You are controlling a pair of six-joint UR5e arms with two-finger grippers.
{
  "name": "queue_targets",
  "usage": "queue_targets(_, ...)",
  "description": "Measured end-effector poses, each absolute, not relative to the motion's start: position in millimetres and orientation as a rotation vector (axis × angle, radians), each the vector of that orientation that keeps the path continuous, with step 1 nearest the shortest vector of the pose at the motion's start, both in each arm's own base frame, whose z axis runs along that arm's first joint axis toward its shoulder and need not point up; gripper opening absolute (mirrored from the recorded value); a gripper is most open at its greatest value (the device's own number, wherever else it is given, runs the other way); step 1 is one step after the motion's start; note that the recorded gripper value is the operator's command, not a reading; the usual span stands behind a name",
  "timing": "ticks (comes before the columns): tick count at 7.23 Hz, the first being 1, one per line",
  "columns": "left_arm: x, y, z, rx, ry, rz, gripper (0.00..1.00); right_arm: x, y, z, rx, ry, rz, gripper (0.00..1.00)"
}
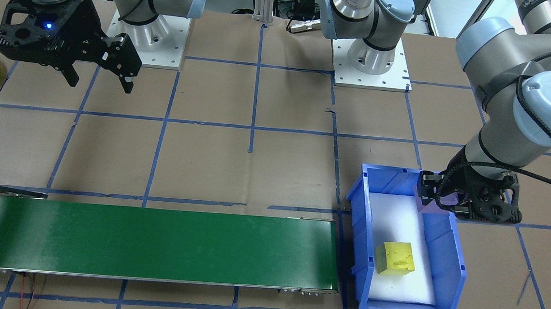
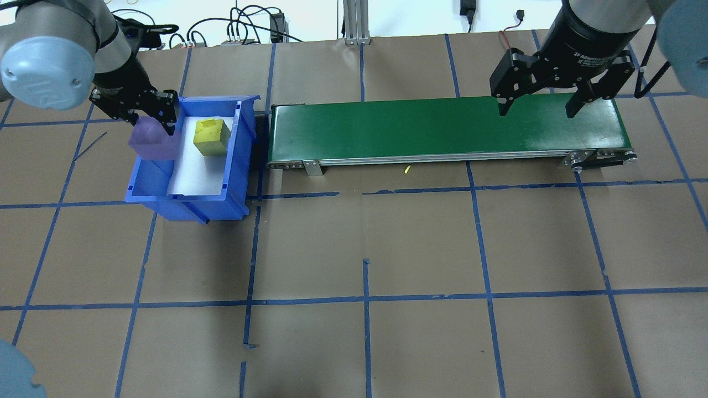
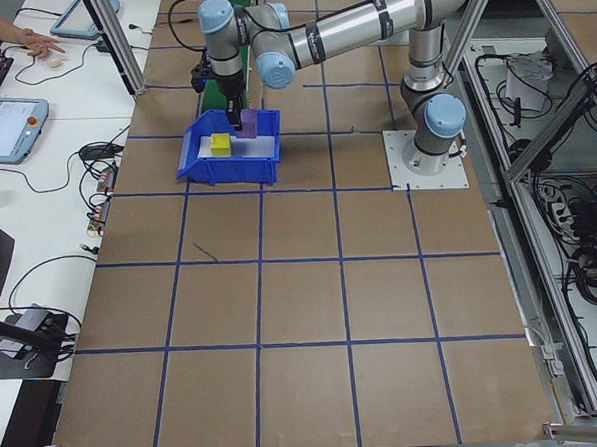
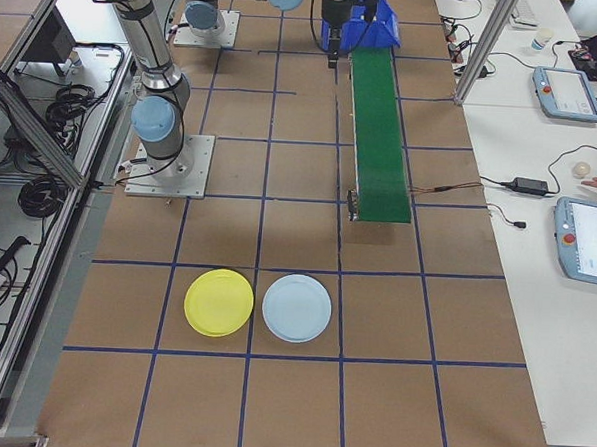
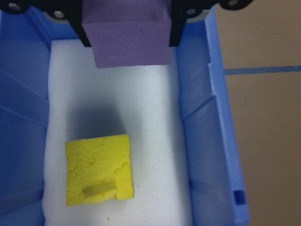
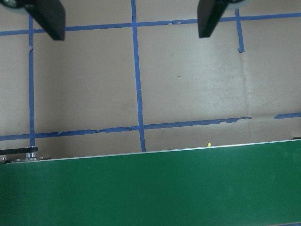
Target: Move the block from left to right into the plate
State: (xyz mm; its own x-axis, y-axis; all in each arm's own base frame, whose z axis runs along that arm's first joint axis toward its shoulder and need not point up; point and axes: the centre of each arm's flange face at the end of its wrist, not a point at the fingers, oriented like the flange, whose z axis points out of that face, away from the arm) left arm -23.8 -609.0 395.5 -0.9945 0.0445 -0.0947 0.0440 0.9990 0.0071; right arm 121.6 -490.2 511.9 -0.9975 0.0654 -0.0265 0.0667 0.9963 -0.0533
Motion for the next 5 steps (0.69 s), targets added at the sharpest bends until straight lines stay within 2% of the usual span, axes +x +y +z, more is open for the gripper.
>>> queue_targets(3,-109,-617,405,-0.067,3.062,-0.067,0.34,122,-490,512,0.103,3.114,-0.082,1.0)
queue_targets(5,-173,-632,366,-0.026,3.095,-0.115,0.36,122,-490,512,0.102,3.114,-0.082,1.0)
